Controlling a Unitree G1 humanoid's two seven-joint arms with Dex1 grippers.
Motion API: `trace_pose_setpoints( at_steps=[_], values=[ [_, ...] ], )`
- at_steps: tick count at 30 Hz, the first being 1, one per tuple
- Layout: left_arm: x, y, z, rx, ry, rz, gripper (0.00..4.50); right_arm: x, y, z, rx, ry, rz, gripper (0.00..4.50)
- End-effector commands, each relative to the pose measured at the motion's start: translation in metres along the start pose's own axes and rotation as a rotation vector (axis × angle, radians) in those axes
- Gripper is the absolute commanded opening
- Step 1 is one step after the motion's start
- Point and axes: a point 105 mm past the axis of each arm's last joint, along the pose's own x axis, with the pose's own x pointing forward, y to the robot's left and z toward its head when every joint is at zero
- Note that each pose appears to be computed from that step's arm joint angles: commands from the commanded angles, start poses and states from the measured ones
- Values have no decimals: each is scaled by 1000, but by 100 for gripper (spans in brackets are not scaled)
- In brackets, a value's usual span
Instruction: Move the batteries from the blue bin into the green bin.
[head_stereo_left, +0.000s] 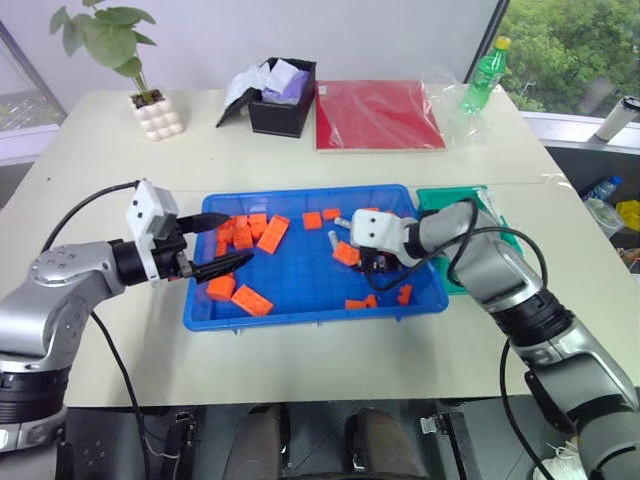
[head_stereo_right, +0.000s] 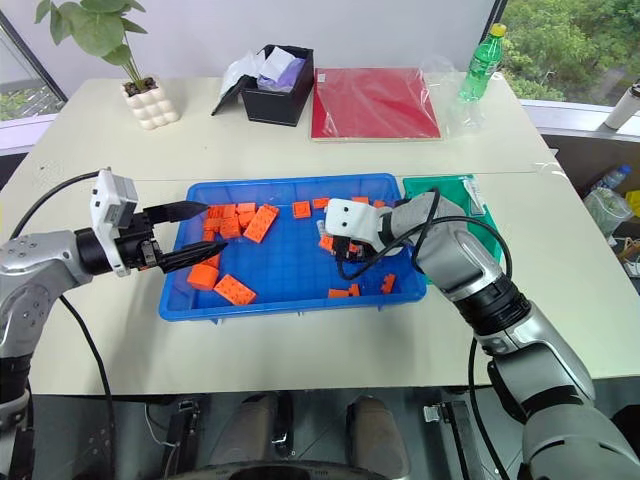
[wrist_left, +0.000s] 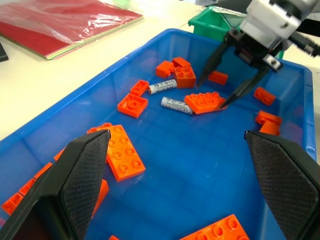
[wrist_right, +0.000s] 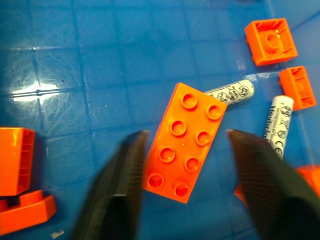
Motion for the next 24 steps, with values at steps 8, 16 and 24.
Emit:
trace_pose_setpoints(
  at_steps=[8, 16, 24],
  values=[
    [-1, 0, 8, 38, -22, 10, 450, -7, -4, 7, 143, -43, 2, 361],
    [-2, -3, 13, 51, -24, 6, 450, 7, -3, -10, 136, -2, 8, 361],
    [-2, -4, 16, 61, -28, 10, 450, 15, -1, -20, 133, 16, 12, 310]
  ],
)
